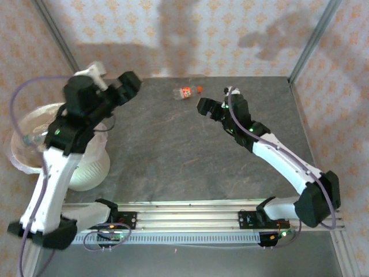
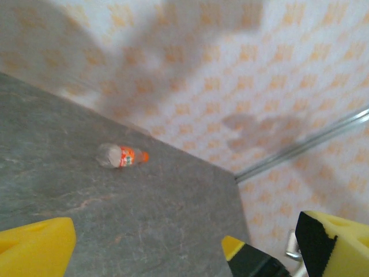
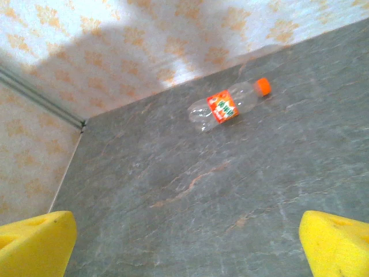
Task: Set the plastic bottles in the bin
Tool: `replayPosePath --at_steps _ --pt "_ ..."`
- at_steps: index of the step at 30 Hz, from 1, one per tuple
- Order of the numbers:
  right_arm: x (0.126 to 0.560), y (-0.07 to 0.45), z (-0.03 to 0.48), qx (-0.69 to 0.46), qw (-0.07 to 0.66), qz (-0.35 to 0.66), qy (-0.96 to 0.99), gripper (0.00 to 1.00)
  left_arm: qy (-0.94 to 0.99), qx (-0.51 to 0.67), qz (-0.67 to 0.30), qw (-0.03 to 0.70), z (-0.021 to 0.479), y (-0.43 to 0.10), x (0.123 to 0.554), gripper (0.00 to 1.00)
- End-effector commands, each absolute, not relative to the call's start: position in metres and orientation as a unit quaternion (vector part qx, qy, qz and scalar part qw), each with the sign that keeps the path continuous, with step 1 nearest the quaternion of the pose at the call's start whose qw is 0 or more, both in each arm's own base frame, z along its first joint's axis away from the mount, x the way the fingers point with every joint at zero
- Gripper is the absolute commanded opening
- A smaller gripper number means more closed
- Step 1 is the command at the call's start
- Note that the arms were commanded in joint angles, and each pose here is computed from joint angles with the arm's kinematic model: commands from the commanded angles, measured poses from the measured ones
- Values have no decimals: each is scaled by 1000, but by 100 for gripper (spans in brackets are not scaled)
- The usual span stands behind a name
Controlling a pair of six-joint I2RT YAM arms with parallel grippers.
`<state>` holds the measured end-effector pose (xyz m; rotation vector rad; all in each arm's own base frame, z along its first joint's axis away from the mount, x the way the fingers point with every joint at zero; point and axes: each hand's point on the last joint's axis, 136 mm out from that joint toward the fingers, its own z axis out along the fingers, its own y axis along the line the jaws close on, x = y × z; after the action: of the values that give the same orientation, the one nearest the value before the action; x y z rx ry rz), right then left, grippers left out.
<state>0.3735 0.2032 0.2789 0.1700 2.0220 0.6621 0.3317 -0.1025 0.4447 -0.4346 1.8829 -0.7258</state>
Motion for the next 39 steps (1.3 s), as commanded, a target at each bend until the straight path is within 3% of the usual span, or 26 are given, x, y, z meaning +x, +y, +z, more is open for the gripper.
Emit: replayPosePath --at_steps 1,10,17,26,39 --pt "367 173 293 109 519 256 808 99 812 -152 -236 512 427 -125 374 100" --pt "325 119 271 133 524 197 818 99 883 -55 -166 436 332 -195 490 100" --pt "310 102 269 123 529 170 822 99 895 85 -49 435 252 -213 566 100" --pt "299 92 265 96 521 131 838 99 883 181 -82 426 179 -221 623 100" --pt "298 79 254 101 520 89 844 99 873 267 -73 403 99 -242 652 100"
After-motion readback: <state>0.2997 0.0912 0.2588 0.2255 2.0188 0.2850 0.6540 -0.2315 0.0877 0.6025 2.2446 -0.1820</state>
